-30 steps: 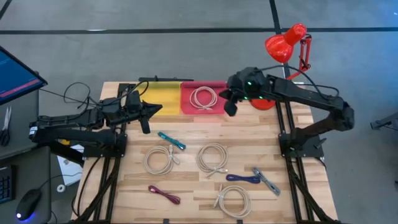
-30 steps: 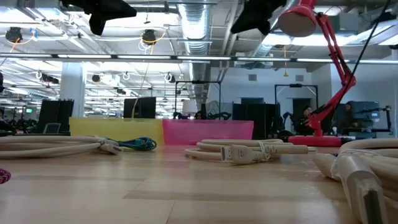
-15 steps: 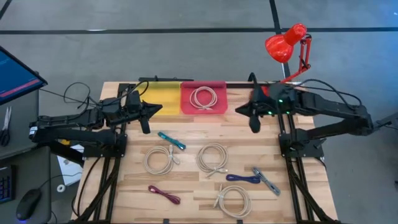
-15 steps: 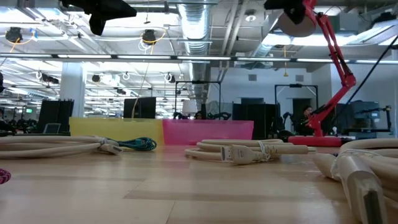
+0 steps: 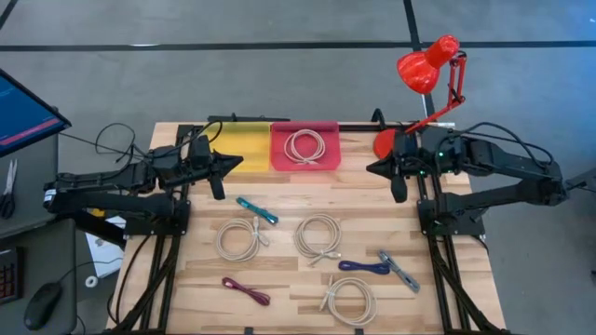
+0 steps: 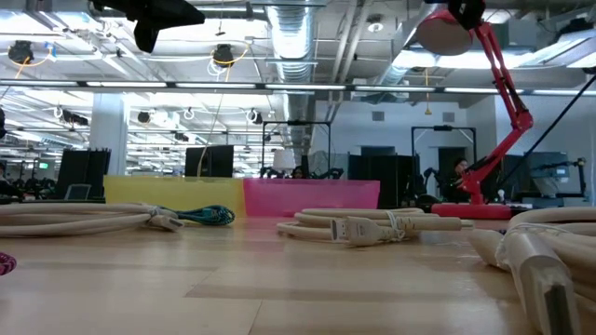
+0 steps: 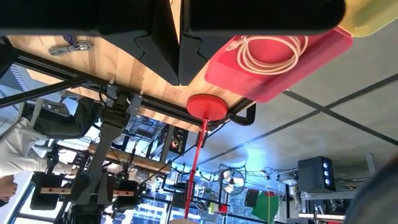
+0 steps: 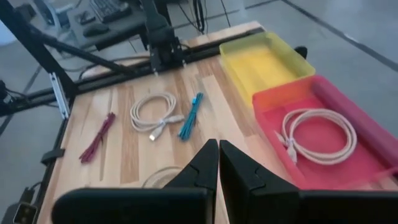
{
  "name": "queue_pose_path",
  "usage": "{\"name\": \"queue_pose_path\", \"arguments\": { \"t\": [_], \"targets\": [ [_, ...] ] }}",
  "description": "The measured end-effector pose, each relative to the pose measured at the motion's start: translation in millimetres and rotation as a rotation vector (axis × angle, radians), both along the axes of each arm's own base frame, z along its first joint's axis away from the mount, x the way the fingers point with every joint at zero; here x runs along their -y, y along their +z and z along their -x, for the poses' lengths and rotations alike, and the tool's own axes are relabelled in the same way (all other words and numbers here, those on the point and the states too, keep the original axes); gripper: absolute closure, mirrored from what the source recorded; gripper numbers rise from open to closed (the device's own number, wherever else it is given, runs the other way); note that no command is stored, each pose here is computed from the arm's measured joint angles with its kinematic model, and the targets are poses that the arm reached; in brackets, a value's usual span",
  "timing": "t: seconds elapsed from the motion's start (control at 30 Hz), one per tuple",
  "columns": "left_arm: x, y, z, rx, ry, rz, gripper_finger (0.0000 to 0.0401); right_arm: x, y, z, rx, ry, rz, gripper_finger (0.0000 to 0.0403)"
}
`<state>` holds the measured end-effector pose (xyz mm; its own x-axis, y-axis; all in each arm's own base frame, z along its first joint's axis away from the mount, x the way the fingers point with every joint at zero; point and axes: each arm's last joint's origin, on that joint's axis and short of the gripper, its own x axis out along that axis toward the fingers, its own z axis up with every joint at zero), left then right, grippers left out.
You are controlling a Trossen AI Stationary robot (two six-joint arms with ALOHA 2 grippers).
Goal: Pick & Place USB Port
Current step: Put the white charger cable into the yellow bin
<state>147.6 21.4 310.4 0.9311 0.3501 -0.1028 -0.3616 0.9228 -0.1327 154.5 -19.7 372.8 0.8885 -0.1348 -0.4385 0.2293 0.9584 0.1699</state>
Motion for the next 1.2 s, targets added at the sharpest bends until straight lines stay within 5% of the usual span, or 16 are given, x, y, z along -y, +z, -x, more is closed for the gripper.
{"name": "queue_pose_path", "arguments": {
  "t": [0.23, 0.7, 1.2],
  "targets": [
    [0.0, 0.7, -0.1, 0.007, 0.0, -0.001, 0.0395, 1.0, -2.9, -1.6, -0.027, -0.01, -0.013, 0.0395],
    [0.0, 0.7, -0.1, 0.007, 0.0, -0.001, 0.0395, -9.4, -22.0, 11.3, -0.235, -0.116, -0.285, 0.0402],
    [0.0, 0.7, -0.1, 0.007, 0.0, 0.0, 0.0395, -34.0, -32.3, 22.7, -0.399, -0.111, -0.432, 0.0403]
  ]
}}
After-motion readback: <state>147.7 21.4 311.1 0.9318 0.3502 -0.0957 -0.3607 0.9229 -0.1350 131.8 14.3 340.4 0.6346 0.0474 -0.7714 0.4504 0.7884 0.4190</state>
